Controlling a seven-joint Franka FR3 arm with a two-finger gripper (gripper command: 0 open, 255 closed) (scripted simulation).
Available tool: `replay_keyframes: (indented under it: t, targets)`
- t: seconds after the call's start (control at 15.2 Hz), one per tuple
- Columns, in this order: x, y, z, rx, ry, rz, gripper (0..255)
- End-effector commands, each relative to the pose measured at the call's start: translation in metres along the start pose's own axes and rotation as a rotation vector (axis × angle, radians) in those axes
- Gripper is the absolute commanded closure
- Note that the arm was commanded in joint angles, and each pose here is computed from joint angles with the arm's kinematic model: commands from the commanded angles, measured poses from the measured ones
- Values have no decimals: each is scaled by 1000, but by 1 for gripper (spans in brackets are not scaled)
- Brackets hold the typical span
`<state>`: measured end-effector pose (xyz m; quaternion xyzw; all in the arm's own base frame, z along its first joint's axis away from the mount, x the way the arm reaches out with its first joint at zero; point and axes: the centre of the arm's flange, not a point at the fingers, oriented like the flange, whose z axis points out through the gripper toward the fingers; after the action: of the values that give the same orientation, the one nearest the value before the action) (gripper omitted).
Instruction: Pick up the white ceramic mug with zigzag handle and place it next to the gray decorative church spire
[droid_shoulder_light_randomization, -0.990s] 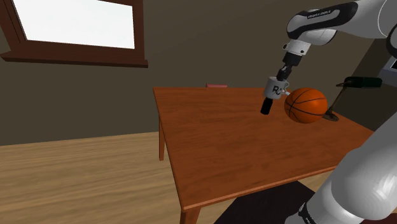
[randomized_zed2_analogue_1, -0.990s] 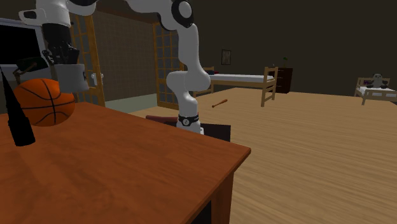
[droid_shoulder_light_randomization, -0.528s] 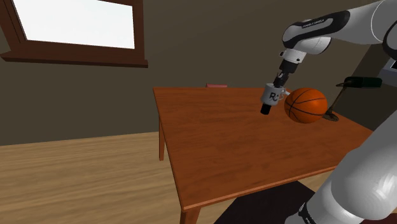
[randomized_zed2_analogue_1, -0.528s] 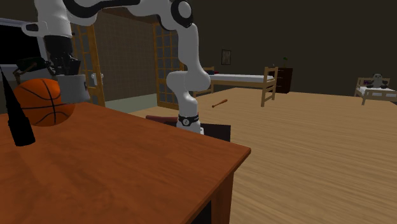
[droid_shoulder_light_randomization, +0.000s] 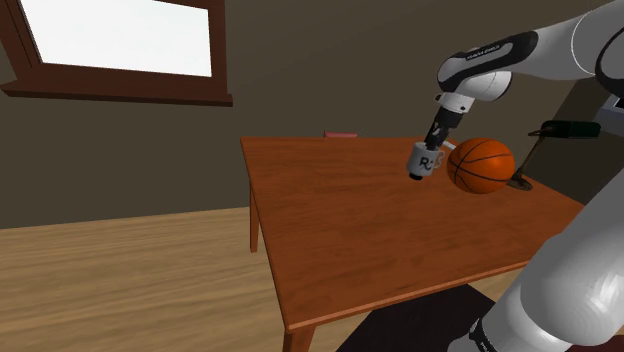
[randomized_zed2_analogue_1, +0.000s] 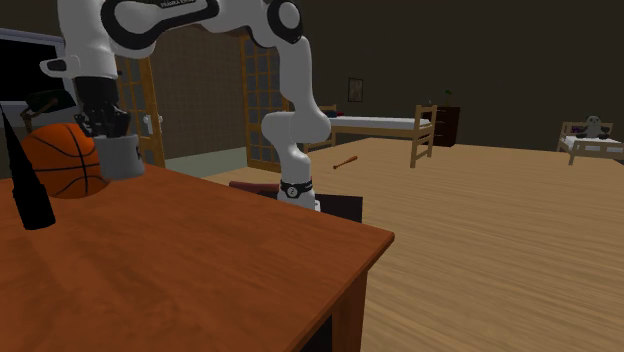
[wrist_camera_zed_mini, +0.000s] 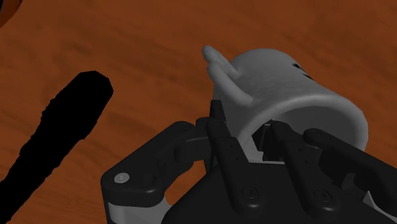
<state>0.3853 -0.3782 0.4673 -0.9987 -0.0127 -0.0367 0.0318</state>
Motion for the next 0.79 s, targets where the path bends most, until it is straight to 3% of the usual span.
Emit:
replay_keyframes:
  t: [0.0,0.73]
  targets:
    - [-1,1,10,0,1,0,255]
    - [-5,5,68,0,1,0,255]
